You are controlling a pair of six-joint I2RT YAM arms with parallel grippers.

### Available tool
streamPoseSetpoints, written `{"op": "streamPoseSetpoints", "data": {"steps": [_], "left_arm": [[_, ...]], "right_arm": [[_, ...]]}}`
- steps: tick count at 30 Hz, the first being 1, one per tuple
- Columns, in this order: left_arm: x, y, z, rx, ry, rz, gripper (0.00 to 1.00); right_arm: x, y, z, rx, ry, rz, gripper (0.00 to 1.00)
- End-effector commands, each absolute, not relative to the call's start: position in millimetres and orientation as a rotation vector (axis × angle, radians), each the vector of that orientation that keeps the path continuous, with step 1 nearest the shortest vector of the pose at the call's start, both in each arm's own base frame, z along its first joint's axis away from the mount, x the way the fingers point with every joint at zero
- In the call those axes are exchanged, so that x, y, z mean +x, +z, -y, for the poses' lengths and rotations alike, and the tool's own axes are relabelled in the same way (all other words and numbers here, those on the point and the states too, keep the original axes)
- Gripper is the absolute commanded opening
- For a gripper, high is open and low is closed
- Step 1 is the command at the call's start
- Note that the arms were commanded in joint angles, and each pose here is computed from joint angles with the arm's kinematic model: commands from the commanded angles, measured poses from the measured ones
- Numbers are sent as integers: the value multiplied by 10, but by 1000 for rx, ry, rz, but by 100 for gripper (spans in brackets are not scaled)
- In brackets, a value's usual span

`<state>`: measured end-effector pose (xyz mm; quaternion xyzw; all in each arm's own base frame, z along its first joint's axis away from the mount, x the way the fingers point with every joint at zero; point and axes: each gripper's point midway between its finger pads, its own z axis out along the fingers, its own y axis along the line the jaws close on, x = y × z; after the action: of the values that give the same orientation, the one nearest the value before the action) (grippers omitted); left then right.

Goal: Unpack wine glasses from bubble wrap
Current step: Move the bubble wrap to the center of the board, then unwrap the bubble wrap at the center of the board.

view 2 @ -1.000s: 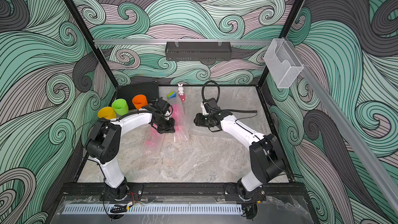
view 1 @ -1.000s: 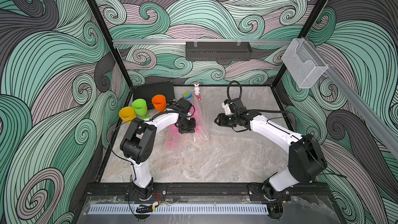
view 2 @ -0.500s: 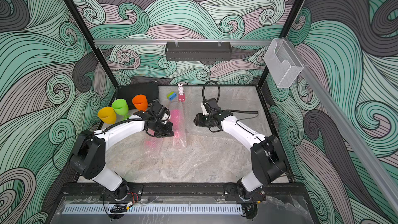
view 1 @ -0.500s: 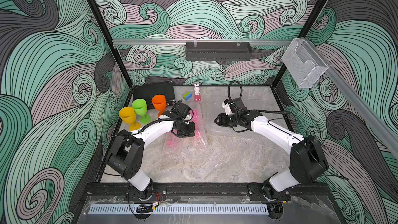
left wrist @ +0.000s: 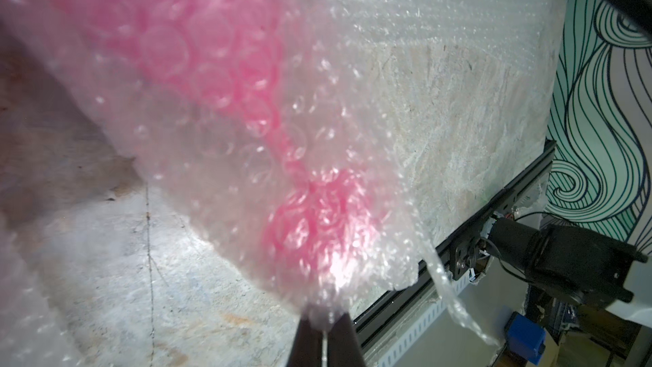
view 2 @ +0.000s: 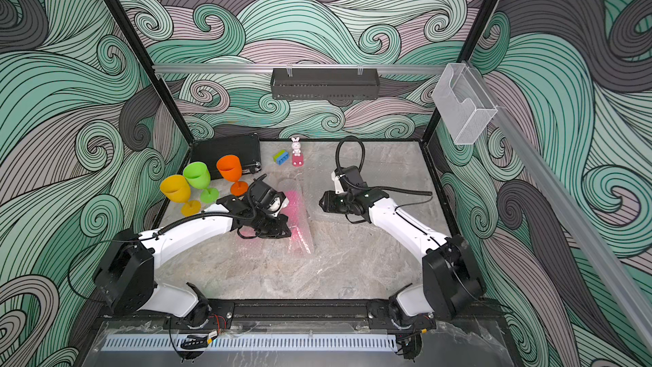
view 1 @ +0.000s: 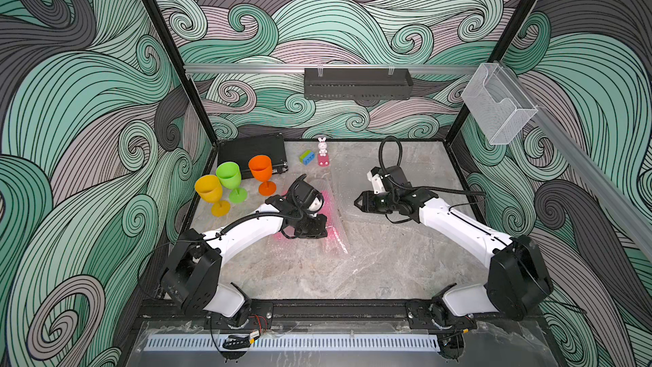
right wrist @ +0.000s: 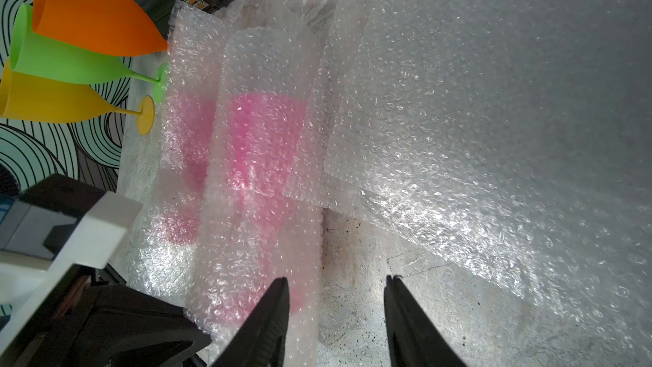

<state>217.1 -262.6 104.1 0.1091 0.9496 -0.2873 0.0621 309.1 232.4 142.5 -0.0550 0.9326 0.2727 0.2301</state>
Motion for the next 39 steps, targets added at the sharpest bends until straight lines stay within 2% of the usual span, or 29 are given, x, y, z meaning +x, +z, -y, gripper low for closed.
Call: {"op": "streamPoseSetpoints", "data": {"steps": [1, 11, 21, 28, 34, 39], "left_arm": [[2100, 1060, 2733, 406, -910, -2843, 0], [1956, 964, 2708, 475, -871, -2894, 0], [1871, 1138, 2636, 399, -908, -2895, 30], [1967, 1109, 2539, 264, -861, -2936, 33], [2032, 954, 2346, 120, -720, -2989, 33], [2074, 920, 2325, 27, -798, -2974, 38]], "right_arm": [[3018, 1449, -2357, -182, 748, -2557, 50], [2768, 1288, -2684, -316, 763, -2605, 56], [2559, 1175, -2949, -470, 722, -2634, 57], [2518, 1044, -2963, -516, 650, -2662, 57], [2475, 1069, -3023, -565, 610, -2648, 58], [2465, 1032, -3042, -605, 546, -2662, 60]]}}
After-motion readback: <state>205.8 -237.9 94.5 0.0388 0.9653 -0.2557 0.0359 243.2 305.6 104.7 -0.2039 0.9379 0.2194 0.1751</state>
